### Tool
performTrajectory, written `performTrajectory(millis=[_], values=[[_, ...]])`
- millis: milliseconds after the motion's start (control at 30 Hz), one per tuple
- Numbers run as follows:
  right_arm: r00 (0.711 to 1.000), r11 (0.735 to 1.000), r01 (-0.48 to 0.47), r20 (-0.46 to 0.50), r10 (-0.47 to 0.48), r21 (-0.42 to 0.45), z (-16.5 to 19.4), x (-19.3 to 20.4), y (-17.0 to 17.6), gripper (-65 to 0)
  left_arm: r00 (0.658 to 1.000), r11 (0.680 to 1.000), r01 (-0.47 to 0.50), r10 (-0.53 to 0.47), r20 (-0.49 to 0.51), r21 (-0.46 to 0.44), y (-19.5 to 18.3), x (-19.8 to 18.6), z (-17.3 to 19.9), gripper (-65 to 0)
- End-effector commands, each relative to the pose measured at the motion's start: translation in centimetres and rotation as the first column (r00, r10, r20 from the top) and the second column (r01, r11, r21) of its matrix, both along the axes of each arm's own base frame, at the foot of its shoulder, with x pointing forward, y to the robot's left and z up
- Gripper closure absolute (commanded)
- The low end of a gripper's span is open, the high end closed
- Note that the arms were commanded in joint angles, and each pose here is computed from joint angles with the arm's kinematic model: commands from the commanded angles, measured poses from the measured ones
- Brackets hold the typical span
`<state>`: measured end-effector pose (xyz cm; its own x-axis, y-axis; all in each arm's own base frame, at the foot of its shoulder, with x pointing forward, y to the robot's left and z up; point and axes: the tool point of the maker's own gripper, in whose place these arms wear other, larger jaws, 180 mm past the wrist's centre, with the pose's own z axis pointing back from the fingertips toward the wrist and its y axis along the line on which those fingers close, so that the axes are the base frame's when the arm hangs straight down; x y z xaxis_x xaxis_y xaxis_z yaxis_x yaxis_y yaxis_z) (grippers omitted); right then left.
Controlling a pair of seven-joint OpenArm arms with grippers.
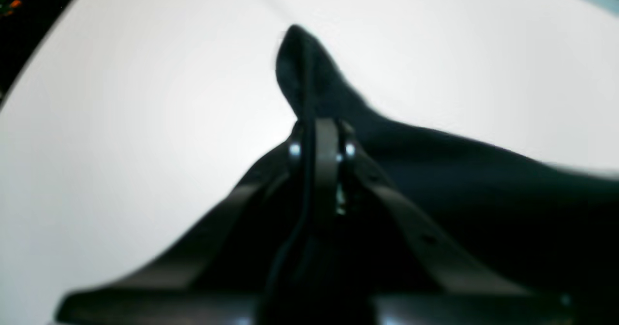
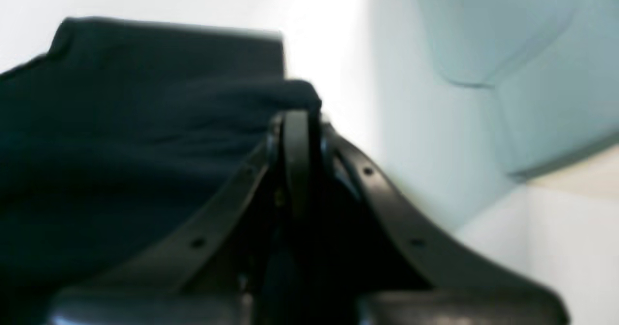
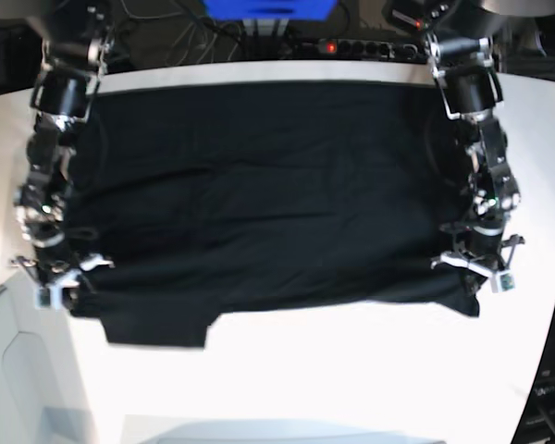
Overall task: Fold the T-shirt properly
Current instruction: 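Fold the hem up over the shirt toward the collar edge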
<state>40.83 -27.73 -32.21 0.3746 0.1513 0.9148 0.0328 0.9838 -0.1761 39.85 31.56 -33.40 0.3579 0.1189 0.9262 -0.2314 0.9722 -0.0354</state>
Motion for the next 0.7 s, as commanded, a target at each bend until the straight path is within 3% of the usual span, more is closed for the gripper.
performTrajectory(millis=[0, 267, 567, 667], values=[[0.999, 1.000, 0.008, 0.052, -0.007, -0.023, 1.8, -0.1, -0.7, 0.0, 0.999, 1.000, -0.017, 0.016, 0.050, 0.018, 0.9, 0.3, 1.9, 0.0], [0.999, 0.999, 0.005, -0.041, -0.007, -0.054, -1.7, -5.4, -1.0, 0.0, 0.999, 0.999, -0.042, 0.042, -0.014, 0.025, 1.7, -3.3, -0.6, 0.0], [0.996, 0.999, -0.003, -0.087, -0.002, -0.048, -3.4, -6.9, -0.7, 0.0, 0.990, 0.999, -0.043, 0.042, -0.132, -0.001, 0.7, -7.4, -5.3, -0.2], [0.996, 0.999, -0.004, -0.086, 0.000, -0.048, -3.4, -6.9, -0.6, 0.0, 0.988, 0.999, -0.040, 0.040, -0.151, 0.003, 0.7, -8.3, -5.8, -7.0]])
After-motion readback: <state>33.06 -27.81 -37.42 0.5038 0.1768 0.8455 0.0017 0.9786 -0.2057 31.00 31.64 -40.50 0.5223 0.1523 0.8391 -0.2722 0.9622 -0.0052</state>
